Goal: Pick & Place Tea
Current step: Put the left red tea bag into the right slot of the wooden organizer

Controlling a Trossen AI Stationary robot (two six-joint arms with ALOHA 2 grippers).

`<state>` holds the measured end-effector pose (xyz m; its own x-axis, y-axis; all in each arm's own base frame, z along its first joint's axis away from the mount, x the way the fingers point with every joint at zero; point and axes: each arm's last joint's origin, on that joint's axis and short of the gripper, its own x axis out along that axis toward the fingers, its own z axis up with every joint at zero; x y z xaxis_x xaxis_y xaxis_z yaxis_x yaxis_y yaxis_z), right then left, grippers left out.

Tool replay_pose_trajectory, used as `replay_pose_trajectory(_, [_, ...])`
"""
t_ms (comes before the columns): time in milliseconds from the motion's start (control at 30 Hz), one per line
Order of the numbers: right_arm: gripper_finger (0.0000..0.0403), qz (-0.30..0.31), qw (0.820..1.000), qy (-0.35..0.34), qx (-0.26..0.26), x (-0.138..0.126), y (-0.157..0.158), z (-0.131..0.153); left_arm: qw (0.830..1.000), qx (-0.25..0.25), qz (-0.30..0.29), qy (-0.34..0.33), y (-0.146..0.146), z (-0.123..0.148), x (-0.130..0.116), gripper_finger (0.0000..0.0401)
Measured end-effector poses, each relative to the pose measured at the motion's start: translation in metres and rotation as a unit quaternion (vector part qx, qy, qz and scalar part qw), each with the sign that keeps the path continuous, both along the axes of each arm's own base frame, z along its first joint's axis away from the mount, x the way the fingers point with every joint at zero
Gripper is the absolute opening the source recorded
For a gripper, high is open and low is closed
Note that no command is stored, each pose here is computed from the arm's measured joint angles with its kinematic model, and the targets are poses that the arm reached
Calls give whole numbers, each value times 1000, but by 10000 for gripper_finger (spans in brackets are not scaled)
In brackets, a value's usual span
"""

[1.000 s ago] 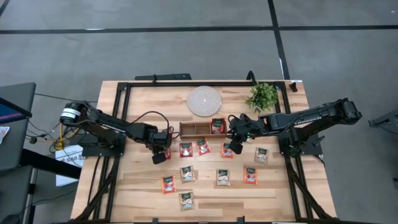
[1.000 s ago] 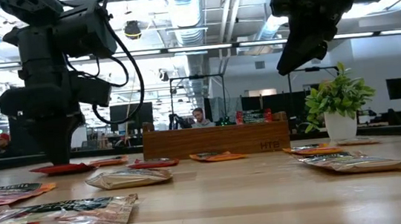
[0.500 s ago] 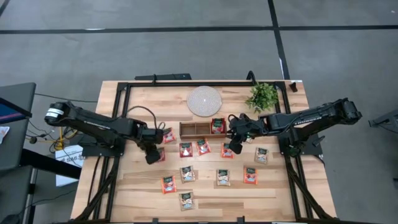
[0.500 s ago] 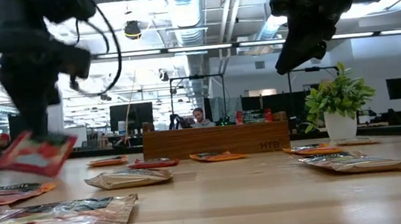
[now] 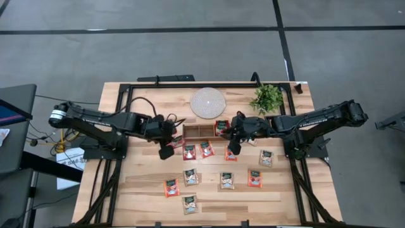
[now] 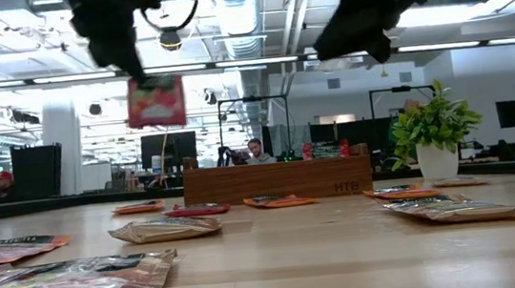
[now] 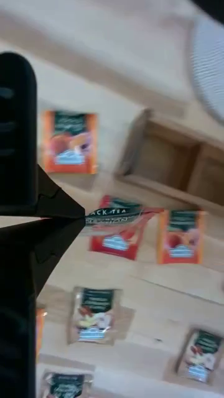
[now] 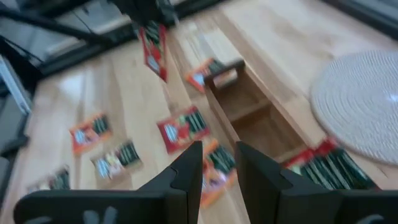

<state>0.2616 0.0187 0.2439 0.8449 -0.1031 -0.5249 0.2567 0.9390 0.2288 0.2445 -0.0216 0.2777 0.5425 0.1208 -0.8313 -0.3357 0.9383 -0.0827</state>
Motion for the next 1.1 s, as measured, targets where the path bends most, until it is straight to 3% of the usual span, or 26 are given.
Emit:
replay_pose_trajectory(233, [86,-3,998,-61,5,6,-1,10,995,66,-63,-27,-3,12,40,0])
replay_pose_trajectory(500, [92,-12,998,-64,4,7,-6,10,984,123,-125,-43,-7,20,79,0])
replay_pose_trajectory(733, [150,-11,998,-64,4,7,-6,10,973,154,-141,-99,-7,34,100,0])
replay_pose_trajectory(900, [199,2,998,-69,-16,8,-5,11,972,160,-145,-95,-5,30,103,0])
replay_pose_trajectory(1100, [216,17,997,-72,-9,8,-4,12,972,161,-143,-92,-3,26,107,0])
